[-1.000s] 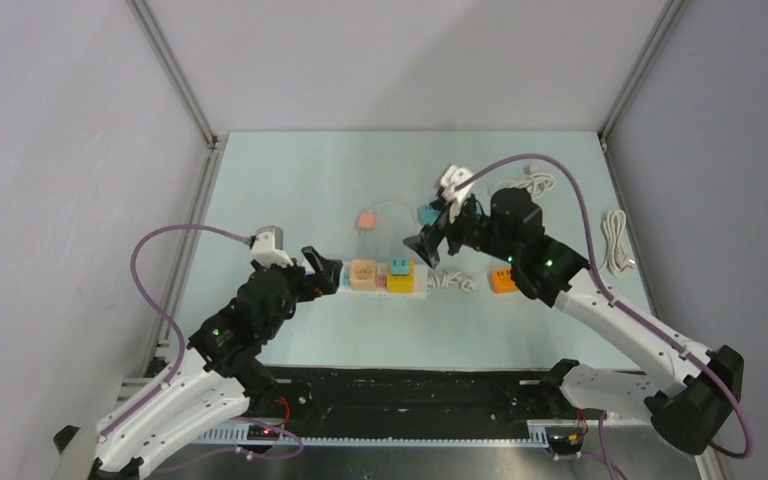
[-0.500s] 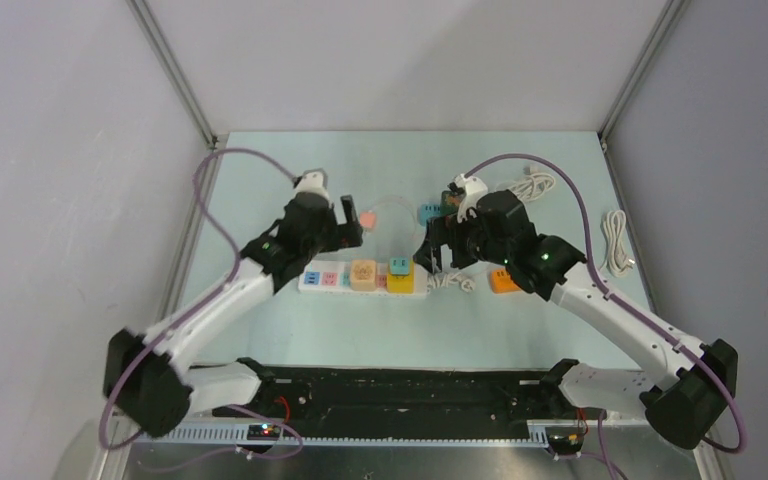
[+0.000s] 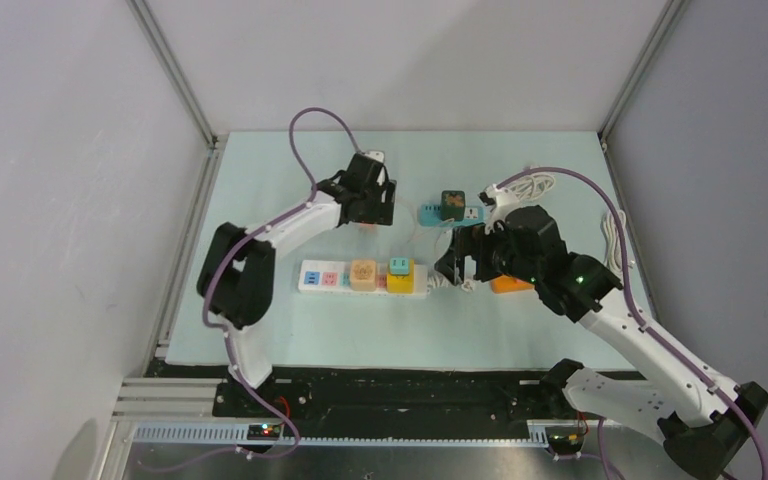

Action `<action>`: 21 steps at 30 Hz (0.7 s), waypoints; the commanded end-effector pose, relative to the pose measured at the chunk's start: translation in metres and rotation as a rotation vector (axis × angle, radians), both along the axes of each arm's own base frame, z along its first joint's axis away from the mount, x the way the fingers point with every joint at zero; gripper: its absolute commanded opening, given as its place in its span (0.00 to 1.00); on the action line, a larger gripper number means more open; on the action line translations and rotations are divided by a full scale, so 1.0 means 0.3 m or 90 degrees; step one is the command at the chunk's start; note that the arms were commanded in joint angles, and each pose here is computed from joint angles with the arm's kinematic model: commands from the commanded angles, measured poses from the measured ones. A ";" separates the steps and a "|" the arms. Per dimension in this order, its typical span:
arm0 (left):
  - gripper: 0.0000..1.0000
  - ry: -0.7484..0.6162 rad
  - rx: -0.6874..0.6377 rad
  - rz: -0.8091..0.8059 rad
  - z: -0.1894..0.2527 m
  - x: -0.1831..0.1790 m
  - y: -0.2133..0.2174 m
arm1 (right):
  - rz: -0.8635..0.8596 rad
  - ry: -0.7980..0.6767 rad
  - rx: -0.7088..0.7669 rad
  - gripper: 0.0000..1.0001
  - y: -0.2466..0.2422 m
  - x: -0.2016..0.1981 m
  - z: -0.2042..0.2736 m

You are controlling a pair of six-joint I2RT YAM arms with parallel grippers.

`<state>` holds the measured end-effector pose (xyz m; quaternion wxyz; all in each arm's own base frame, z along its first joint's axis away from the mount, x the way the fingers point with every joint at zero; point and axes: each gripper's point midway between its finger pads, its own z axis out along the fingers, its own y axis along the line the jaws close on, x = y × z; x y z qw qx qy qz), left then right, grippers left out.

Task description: Insert the plug

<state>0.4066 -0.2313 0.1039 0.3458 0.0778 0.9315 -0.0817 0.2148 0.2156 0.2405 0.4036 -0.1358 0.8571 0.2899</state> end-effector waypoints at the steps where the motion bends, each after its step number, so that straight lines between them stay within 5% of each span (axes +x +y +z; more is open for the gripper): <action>1: 0.81 0.036 0.034 0.014 -0.055 0.038 0.015 | -0.019 -0.004 -0.001 0.99 -0.031 0.001 0.002; 13: 0.82 0.132 0.080 0.032 -0.200 0.109 0.075 | -0.032 -0.014 -0.024 0.99 -0.057 0.009 -0.006; 21: 0.69 0.149 0.075 -0.012 -0.222 0.095 0.064 | -0.033 -0.007 -0.041 1.00 -0.053 0.025 -0.033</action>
